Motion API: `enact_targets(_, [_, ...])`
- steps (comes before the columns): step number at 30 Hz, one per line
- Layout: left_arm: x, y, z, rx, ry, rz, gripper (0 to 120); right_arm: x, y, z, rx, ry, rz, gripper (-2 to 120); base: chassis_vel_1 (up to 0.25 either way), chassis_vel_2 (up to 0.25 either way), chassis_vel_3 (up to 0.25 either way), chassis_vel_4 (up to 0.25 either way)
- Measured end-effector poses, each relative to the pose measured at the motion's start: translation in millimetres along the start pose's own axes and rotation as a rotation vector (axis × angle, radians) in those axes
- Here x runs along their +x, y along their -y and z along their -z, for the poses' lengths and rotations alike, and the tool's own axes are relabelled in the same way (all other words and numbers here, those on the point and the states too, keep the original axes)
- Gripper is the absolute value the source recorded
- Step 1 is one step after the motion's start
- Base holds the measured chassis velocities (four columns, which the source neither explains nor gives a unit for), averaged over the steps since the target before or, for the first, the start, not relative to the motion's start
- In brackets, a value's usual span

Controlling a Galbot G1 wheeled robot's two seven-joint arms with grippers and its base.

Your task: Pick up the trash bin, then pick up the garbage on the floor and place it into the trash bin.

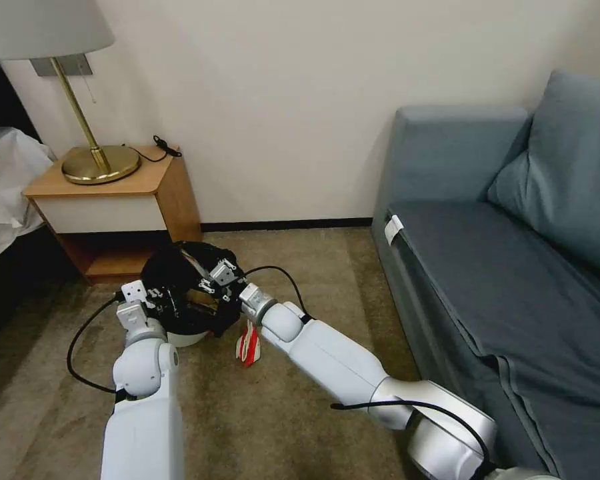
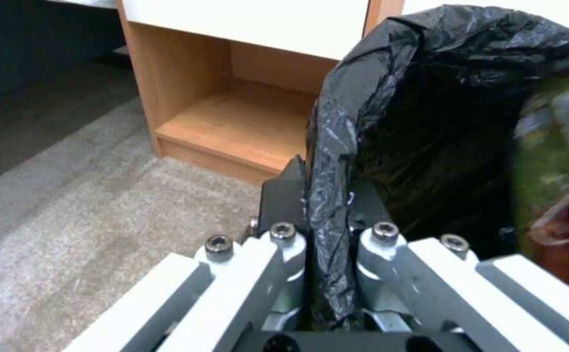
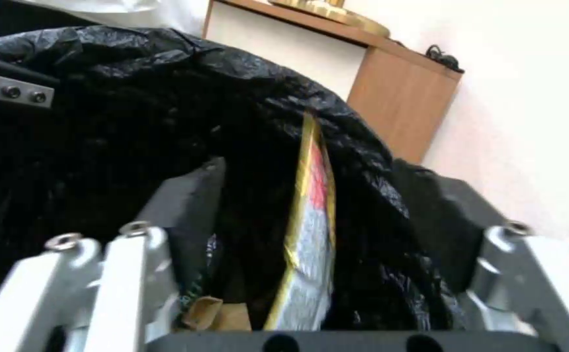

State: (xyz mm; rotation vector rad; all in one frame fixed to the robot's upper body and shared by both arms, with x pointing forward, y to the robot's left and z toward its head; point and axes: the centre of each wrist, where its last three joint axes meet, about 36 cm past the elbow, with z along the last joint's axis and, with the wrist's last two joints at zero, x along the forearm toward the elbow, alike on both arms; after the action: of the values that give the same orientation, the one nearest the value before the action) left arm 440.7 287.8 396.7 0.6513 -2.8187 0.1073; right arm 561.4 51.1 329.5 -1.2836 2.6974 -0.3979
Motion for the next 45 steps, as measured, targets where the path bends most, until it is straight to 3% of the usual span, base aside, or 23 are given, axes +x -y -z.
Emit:
enact_targets(2, [0.0, 0.3, 0.1, 0.0, 0.0, 0.0, 4, -0.2, 0.0, 0.4, 0.001, 0.001, 0.001, 81, 0.0, 0.0, 0.0, 0.0])
enact_targets(4, [-0.1, 0.3, 0.3, 0.0, 0.001, 0.0, 4, -0.4, 0.2, 0.9, 0.001, 0.002, 0.001, 84, 0.0, 0.0, 0.0, 0.0])
enact_targets(5, [-0.1, 0.4, 0.3, 0.0, 0.001, 0.0, 4, -1.3, 1.8, 2.8, 0.003, 0.006, -0.001, 92, 0.0, 0.0, 0.0, 0.0])
enact_targets(8, [-0.2, 0.5, 0.4, 0.0, 0.001, 0.0, 4, -3.4, 7.6, 8.2, 0.001, 0.019, -0.015, 99, 0.0, 0.0, 0.0, 0.0])
enact_targets(20, [-1.7, -5.4, 1.5, 0.008, 0.002, 0.006, 4, -19.9, 80.7, 55.4, -0.02, 0.064, -0.244, 100, 0.0, 0.0, 0.0, 0.0])
enact_targets(30, [-1.7, -17.3, 8.2, 0.024, 0.015, 0.016, 4, -13.1, 107.2, 47.8, -0.074, -0.01, -0.385, 100, 0.0, 0.0, 0.0, 0.0])
enact_targets(36, [0.7, -21.6, 13.7, 0.032, 0.024, 0.018, 4, -2.6, 100.4, 26.4, -0.166, -0.151, -0.45, 100, 0.0, 0.0, 0.0, 0.0])
enact_targets(45, [5.0, -24.1, 20.4, 0.041, 0.037, 0.019, 4, 19.2, 75.1, -19.5, -0.353, -0.484, -0.437, 100, 0.0, 0.0, 0.0, 0.0])
